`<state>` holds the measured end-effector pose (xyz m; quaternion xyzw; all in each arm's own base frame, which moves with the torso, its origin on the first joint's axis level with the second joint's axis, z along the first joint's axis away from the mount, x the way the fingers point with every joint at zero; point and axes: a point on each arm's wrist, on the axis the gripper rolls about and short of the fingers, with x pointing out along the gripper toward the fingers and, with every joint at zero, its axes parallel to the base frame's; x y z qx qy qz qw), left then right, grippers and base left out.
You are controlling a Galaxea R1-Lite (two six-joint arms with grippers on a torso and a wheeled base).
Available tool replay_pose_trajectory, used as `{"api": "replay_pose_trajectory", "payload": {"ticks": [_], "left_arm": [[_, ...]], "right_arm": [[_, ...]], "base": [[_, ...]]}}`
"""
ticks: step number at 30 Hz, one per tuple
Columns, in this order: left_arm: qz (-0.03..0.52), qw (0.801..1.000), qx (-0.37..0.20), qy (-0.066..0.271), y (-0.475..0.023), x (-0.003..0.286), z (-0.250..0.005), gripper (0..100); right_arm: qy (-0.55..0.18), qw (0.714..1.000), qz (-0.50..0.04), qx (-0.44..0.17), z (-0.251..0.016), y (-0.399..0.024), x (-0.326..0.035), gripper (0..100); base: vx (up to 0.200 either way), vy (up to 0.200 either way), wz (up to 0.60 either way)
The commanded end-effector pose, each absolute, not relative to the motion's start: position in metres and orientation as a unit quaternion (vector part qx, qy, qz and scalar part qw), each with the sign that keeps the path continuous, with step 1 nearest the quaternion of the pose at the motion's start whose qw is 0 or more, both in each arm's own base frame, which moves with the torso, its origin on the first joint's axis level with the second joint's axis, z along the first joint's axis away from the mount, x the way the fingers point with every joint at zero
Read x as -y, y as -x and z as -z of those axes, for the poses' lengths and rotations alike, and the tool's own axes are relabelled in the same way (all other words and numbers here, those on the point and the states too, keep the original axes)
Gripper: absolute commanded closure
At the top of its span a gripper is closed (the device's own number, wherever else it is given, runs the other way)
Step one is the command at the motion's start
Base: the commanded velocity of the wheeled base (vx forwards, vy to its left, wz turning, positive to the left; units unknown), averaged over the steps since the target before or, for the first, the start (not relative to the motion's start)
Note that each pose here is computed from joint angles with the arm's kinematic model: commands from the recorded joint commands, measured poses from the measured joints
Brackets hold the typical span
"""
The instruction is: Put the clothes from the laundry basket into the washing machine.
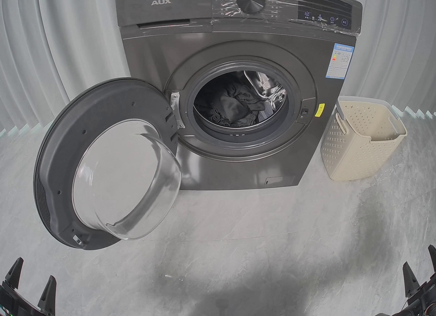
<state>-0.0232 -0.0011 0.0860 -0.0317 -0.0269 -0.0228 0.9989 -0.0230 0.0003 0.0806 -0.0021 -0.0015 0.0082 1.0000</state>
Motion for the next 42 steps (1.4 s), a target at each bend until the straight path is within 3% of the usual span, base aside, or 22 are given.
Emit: {"api": "replay_pose_trajectory", "payload": {"ticks": [1,17,24,32,36,42], "left_arm": [[0.022,0.999,0.025,0.032,0.023,0.0011,-0.0813,0],[0.022,0.999,0.026,0.028,0.0231,0.0011,-0.0812,0],[0.022,0.999,0.026,0.022,0.0231,0.0011,-0.0812,0],[0.022,1.0,0.022,0.006,0.0229,0.0011,-0.08,0],[0.012,1.0,-0.013,-0.001,0.0237,0.0007,-0.0747,0],[0.012,1.0,-0.001,-0.004,0.0228,0.0007,-0.0753,0]], "right_arm": [[0.002,1.0,-0.008,-0.002,-0.0756,0.0225,-0.0003,0],[0.001,1.0,-0.006,-0.002,-0.0756,0.0225,-0.0003,0],[0.0,1.0,-0.002,-0.002,-0.0756,0.0225,0.0,0],[0.0,1.0,-0.003,-0.002,-0.0756,0.0225,-0.0001,0],[-0.001,1.0,-0.004,-0.002,-0.0757,0.0225,-0.0001,0],[-0.001,1.0,-0.003,-0.002,-0.0756,0.0225,-0.0001,0]], "base": [[0.0,0.0,0.0],[0.0,0.0,0.0],[0.0,0.0,0.6],[0.0,0.0,0.0],[0.0,0.0,0.0],[0.0,0.0,0.0]]}}
